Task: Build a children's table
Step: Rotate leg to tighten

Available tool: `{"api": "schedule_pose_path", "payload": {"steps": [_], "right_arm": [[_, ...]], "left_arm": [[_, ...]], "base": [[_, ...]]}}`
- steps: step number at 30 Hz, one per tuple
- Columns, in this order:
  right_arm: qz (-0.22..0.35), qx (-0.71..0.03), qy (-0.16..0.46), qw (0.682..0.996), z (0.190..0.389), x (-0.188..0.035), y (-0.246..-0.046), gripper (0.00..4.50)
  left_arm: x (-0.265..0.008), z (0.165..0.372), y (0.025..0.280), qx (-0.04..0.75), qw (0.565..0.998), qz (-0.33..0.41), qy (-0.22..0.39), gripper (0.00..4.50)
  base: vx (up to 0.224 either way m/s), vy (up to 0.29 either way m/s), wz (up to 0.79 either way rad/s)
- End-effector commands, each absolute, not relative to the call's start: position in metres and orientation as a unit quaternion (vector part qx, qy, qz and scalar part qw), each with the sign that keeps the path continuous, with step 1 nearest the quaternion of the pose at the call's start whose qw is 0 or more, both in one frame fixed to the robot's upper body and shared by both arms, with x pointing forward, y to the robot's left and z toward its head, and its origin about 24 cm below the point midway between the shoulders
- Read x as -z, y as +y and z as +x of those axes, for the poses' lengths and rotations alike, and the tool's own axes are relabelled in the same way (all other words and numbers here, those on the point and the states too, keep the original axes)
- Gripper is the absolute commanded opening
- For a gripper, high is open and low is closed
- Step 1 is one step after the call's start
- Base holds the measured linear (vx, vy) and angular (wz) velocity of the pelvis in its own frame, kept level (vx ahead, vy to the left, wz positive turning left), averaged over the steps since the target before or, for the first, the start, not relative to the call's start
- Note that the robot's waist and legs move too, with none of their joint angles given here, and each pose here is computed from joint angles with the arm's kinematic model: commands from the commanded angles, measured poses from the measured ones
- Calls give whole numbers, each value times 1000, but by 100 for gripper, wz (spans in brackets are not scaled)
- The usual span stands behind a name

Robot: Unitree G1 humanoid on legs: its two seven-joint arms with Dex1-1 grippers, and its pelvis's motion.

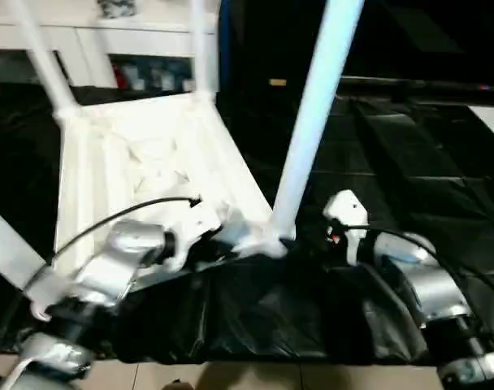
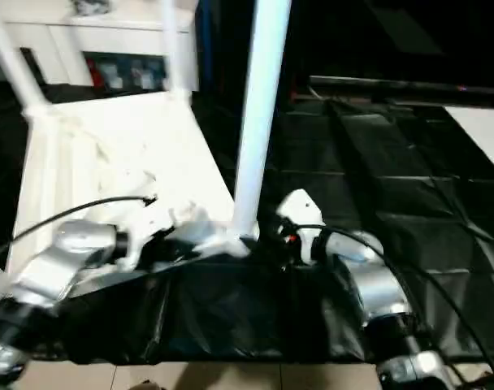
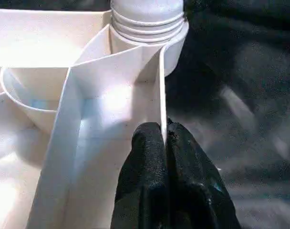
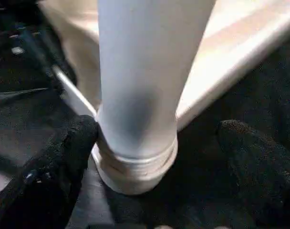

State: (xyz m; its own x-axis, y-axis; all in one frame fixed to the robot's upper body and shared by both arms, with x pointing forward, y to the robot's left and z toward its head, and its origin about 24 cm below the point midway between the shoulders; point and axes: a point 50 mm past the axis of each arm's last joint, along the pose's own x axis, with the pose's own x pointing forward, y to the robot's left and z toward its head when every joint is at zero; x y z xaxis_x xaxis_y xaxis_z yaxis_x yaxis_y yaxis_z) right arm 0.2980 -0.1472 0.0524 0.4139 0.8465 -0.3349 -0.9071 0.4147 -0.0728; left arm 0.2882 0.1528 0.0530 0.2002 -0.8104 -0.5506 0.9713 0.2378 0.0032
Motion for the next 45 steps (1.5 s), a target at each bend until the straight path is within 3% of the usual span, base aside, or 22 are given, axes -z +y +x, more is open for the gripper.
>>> {"api": "schedule_pose_path", "payload": {"steps": [1, 6, 9, 10, 12, 26, 32, 36, 40, 42, 45], "right_arm": [[-134, -548, 130, 815, 298, -53, -148, 446], [-145, -602, 147, 771, 295, -49, -140, 446], [-147, -605, 149, 768, 297, -47, -137, 446], [-146, -608, 151, 766, 297, -47, -135, 419], [-145, -612, 152, 763, 299, -46, -133, 419], [-126, -628, 143, 755, 299, -47, -128, 293], [-96, -630, 138, 758, 295, -45, -125, 277], [-52, -596, 121, 792, 293, -43, -120, 275], [-22, -513, 106, 851, 295, -35, -107, 275], [18, -443, 115, 889, 297, -28, -92, 274], [39, -396, 134, 908, 296, -20, -76, 274]], "left_arm": [[-48, 278, 141, 640, 716, 166, 223, 0], [-52, 281, 149, 644, 711, 174, 221, 0], [-53, 281, 150, 648, 709, 172, 219, 0], [-54, 280, 150, 650, 708, 170, 219, 0], [-54, 280, 150, 653, 705, 168, 219, 0], [-54, 280, 154, 663, 694, 164, 229, 0], [-54, 280, 155, 663, 693, 160, 233, 0], [-55, 284, 148, 639, 720, 158, 220, 0], [-54, 294, 129, 590, 768, 153, 198, 0], [-53, 298, 110, 570, 785, 153, 188, 0], [-50, 300, 92, 553, 799, 148, 185, 0]], "base": [[0, 0, 0], [0, 0, 0], [0, 0, 0], [0, 0, 0], [0, 0, 0], [0, 0, 0], [0, 0, 0], [0, 0, 0], [0, 0, 0], [0, 0, 0], [0, 0, 0]]}}
